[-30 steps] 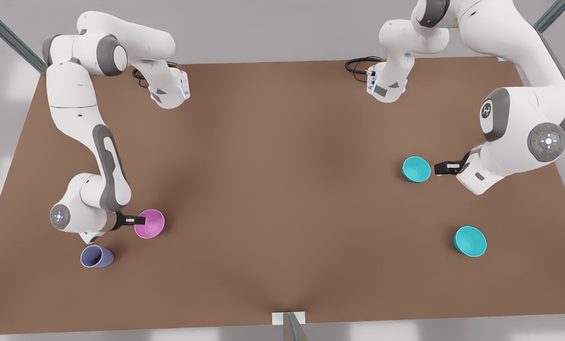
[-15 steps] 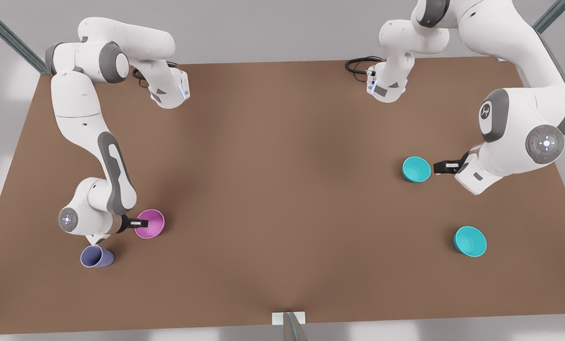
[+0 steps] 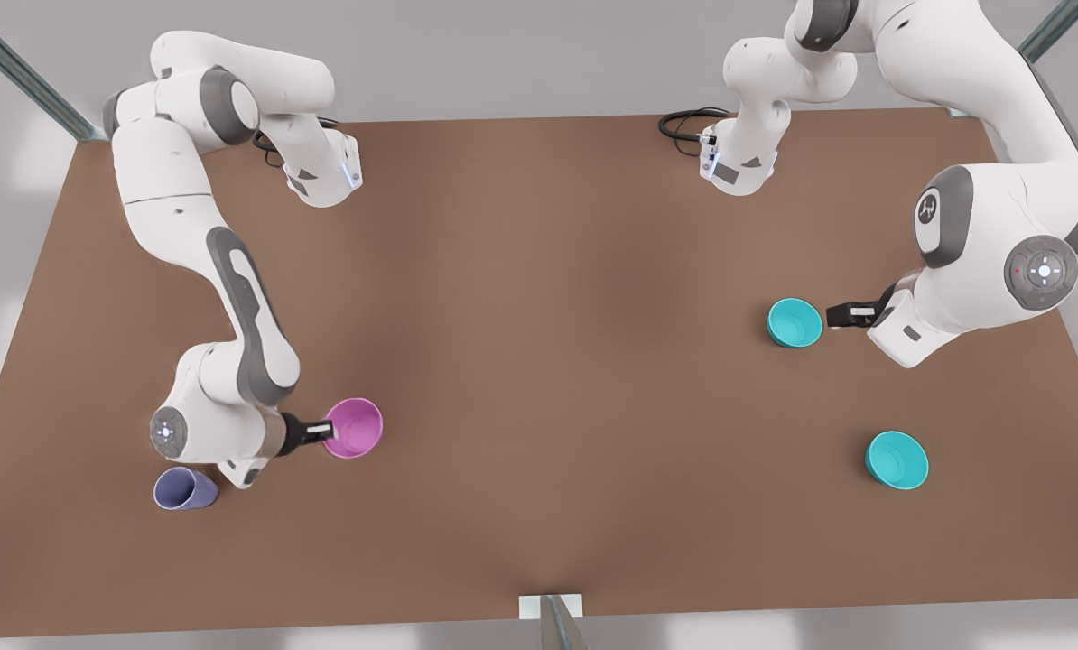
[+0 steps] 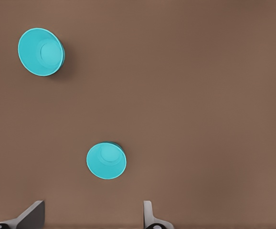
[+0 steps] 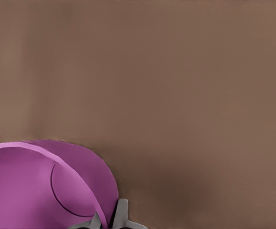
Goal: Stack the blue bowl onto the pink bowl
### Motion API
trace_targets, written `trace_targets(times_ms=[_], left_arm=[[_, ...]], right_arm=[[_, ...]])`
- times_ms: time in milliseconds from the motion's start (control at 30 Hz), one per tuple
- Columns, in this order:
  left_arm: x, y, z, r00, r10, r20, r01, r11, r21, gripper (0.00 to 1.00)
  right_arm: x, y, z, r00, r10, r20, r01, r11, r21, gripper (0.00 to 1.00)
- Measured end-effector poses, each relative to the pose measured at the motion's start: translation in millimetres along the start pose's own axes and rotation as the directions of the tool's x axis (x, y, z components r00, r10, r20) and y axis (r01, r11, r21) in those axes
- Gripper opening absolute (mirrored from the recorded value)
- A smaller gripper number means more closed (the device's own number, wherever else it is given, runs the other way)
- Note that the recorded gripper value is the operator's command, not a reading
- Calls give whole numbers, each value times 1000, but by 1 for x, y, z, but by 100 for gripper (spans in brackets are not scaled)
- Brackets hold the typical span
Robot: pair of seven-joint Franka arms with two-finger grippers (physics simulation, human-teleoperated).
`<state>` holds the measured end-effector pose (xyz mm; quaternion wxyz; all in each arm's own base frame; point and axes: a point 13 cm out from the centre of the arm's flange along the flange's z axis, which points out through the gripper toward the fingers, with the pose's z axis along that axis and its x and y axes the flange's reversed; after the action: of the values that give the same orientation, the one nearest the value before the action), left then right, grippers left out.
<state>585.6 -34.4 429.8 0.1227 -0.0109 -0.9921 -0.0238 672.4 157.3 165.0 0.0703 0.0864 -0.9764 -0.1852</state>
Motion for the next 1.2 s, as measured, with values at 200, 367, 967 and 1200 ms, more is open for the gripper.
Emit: trace_targets(times_ms=[200, 367, 967, 1200], left_arm=[[1, 0, 1, 1000, 0, -7, 0, 1000, -1, 100], [0, 15, 32, 997, -31, -71, 31, 1000, -6, 100], [64, 106, 371, 979, -103, -173, 137, 972, 193, 100], [53, 109, 394, 993, -30, -110, 51, 978, 200, 94]], right_arm=[[27, 251, 109, 991, -121, -61, 117, 991, -60, 21], [26, 297, 167, 999, 19, -38, -21, 997, -68, 21], [-37, -64, -156, 824, 503, 261, -538, 838, 86, 100], [154, -118, -373, 862, 461, 211, -507, 792, 341, 100]])
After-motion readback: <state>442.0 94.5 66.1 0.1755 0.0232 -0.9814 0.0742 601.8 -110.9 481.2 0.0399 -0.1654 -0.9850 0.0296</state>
